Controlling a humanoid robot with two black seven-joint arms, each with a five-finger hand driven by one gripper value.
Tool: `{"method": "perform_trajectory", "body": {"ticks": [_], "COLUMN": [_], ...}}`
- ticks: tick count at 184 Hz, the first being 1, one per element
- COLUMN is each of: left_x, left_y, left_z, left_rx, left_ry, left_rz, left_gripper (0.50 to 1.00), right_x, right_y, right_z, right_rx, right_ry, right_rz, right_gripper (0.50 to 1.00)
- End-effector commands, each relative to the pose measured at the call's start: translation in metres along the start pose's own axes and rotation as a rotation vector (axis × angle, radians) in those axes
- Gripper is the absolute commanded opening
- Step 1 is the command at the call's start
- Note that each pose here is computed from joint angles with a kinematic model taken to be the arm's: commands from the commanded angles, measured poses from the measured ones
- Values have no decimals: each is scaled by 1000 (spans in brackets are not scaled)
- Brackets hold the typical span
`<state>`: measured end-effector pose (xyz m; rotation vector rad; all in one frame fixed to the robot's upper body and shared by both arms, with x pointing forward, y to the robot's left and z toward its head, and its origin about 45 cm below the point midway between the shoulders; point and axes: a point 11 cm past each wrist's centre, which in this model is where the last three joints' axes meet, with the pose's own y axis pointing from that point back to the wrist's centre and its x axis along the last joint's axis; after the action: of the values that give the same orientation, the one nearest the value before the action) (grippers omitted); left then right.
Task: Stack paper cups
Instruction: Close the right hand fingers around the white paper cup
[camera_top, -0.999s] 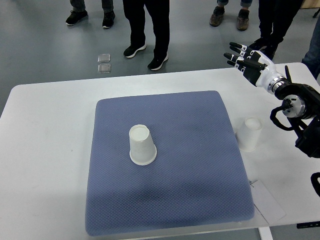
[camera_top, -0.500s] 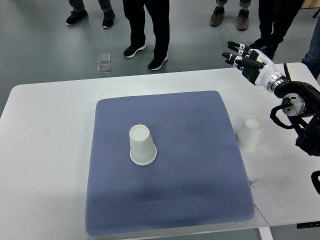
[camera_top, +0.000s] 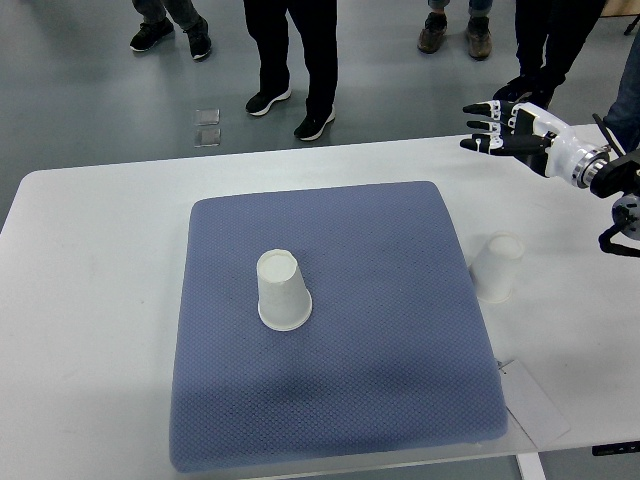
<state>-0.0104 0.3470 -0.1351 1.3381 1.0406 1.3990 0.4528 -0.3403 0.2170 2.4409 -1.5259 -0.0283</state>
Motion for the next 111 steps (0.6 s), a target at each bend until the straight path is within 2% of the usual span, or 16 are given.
{"method": "perform_trajectory", "body": {"ticks": [1, 76, 111], "left_x": [0, 0, 0], "left_y": [0, 0, 0], "left_z": [0, 0, 0], "left_rx": [-1, -1, -1], "left_ry": [0, 0, 0], "left_rz": [0, 0, 0], "left_gripper": [1000, 1000, 1000], "right_x": [1, -18, -26], "right_y": [13, 59, 64], "right_z": [0, -14, 5], "right_rx": [-16, -35, -73], "right_ry": [154, 535, 701], "right_rz": [-54, -287, -323], "right_gripper": [897, 891, 891]}}
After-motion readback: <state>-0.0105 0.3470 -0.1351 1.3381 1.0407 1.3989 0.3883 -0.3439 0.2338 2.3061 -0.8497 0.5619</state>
